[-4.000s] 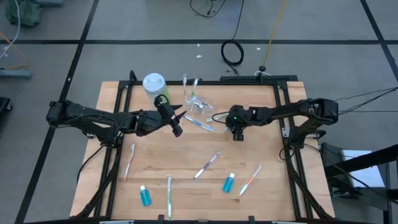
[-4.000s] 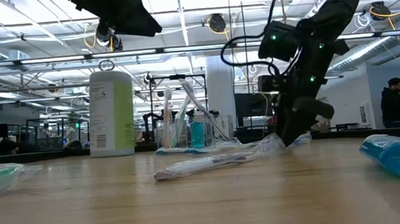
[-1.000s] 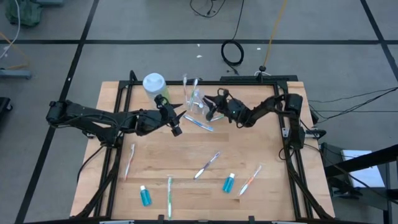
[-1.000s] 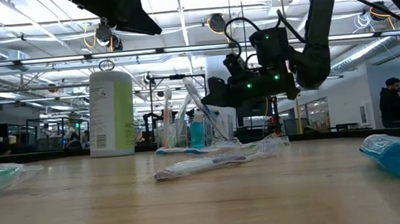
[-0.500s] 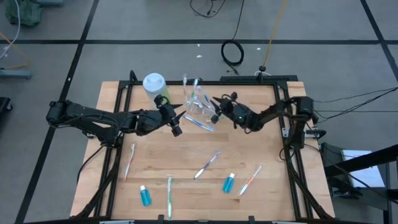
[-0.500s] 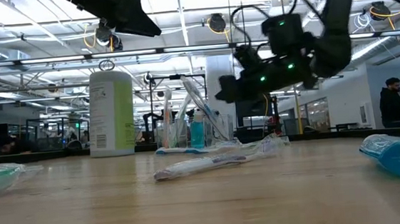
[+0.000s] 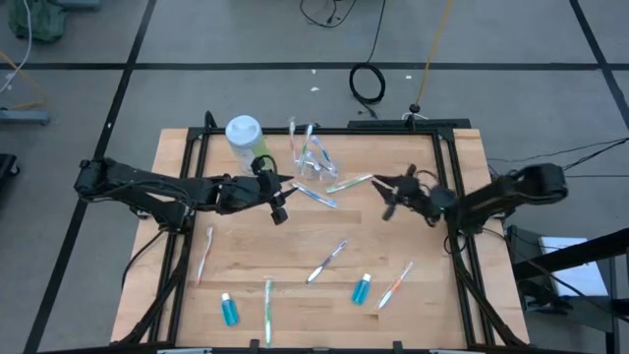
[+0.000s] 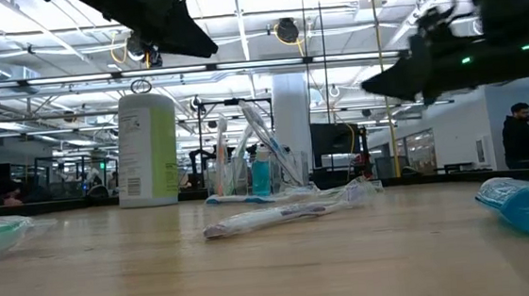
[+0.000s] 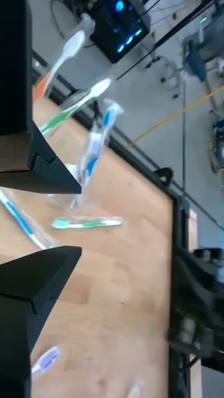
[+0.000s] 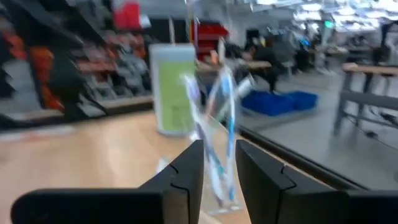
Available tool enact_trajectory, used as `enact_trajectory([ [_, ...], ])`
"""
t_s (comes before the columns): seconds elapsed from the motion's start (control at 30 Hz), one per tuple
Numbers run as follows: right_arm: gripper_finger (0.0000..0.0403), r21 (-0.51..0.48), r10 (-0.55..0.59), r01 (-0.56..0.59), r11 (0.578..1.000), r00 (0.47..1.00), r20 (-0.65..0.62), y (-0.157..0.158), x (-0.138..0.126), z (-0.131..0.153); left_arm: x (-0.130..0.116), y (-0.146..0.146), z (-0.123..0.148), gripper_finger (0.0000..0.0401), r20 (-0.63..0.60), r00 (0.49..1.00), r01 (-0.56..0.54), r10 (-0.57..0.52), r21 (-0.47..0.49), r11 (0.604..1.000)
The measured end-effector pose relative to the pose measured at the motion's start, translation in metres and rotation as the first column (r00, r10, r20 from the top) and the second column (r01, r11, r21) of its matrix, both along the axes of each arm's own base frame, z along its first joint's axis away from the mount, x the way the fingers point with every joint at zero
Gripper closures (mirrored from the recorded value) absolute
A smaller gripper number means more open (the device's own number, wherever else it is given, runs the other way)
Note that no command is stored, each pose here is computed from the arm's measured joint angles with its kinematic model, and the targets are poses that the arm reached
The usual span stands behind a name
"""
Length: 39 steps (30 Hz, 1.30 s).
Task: Pick & Place toothbrushing station
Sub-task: Put the left orange toothbrush into the transparent organizer
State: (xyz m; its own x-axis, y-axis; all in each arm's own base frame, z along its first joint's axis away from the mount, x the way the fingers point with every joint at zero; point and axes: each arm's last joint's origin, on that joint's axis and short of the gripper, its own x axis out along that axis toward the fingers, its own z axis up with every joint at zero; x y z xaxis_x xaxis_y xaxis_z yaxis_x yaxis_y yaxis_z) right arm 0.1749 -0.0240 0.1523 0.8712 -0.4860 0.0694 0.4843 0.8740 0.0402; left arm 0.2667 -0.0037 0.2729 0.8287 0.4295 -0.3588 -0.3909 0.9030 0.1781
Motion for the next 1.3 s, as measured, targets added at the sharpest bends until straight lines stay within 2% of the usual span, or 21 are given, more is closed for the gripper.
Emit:
enact_trajectory([
  [0.13, 0.0322, -0.012, 0.086, -0.086, 0.996, 0.99, 0.108, 0.015, -0.009, 0.01, 0.007, 0.0, -0.005, 0.0249, 0.008, 1.0, 0.003, -0.003, -0.008, 1.0],
  [0.37, 0.0323, -0.136, 0.125, -0.107, 0.985, 0.984, 0.127, 0.024, -0.014, 0.021, 0.016, -0.001, -0.018, 0.0249, -0.054, 0.998, 0.03, -0.029, 0.026, 0.999],
  [0.5, 0.0323, -0.165, 0.12, -0.093, 0.982, 0.979, 0.163, 0.023, -0.016, 0.027, 0.017, -0.002, -0.024, 0.0249, -0.074, 0.996, 0.049, -0.053, -0.047, 0.998],
  [0.7, 0.0323, -0.246, 0.096, -0.034, 0.969, 0.964, 0.248, 0.021, -0.021, 0.04, 0.012, -0.006, -0.033, 0.0249, -0.118, 0.993, -0.002, -0.018, -0.165, 0.986],
  [0.77, 0.0323, -0.296, 0.133, -0.063, 0.953, 0.966, 0.222, 0.021, -0.017, 0.043, 0.01, -0.009, -0.036, 0.0249, -0.138, 0.99, -0.022, -0.007, -0.204, 0.979],
  [0.83, 0.0323, -0.367, 0.222, -0.121, 0.922, 0.943, 0.248, 0.022, -0.009, 0.058, 0.007, -0.011, -0.039, 0.0249, -0.167, 0.986, -0.031, -0.011, -0.246, 0.969],
  [0.97, 0.032, -0.485, 0.348, -0.207, 0.85, 0.911, 0.221, 0.025, 0.003, 0.074, -0.002, -0.015, -0.05, 0.0249, -0.288, 0.954, -0.038, -0.079, -0.382, 0.923],
  [1.07, 0.0309, -0.519, 0.326, -0.197, 0.832, 0.93, 0.17, 0.024, 0.013, 0.082, -0.01, -0.017, -0.057, 0.0249, -0.376, 0.922, -0.098, -0.097, -0.466, 0.879],
  [1.17, 0.0293, -0.53, 0.292, -0.206, 0.823, 0.953, 0.083, 0.019, 0.024, 0.086, -0.021, -0.018, -0.064, 0.0249, -0.487, 0.867, -0.19, -0.103, -0.514, 0.836],
  [1.23, 0.0281, -0.525, 0.273, -0.203, 0.827, 0.96, 0.058, 0.015, 0.032, 0.092, -0.031, -0.018, -0.069, 0.0249, -0.567, 0.821, -0.314, -0.064, -0.542, 0.779],
  [1.3, 0.027, -0.523, 0.253, -0.191, 0.831, 0.966, 0.05, 0.01, 0.038, 0.096, -0.041, -0.018, -0.072, 0.0249, -0.65, 0.76, -0.473, -0.01, -0.563, 0.678],
])
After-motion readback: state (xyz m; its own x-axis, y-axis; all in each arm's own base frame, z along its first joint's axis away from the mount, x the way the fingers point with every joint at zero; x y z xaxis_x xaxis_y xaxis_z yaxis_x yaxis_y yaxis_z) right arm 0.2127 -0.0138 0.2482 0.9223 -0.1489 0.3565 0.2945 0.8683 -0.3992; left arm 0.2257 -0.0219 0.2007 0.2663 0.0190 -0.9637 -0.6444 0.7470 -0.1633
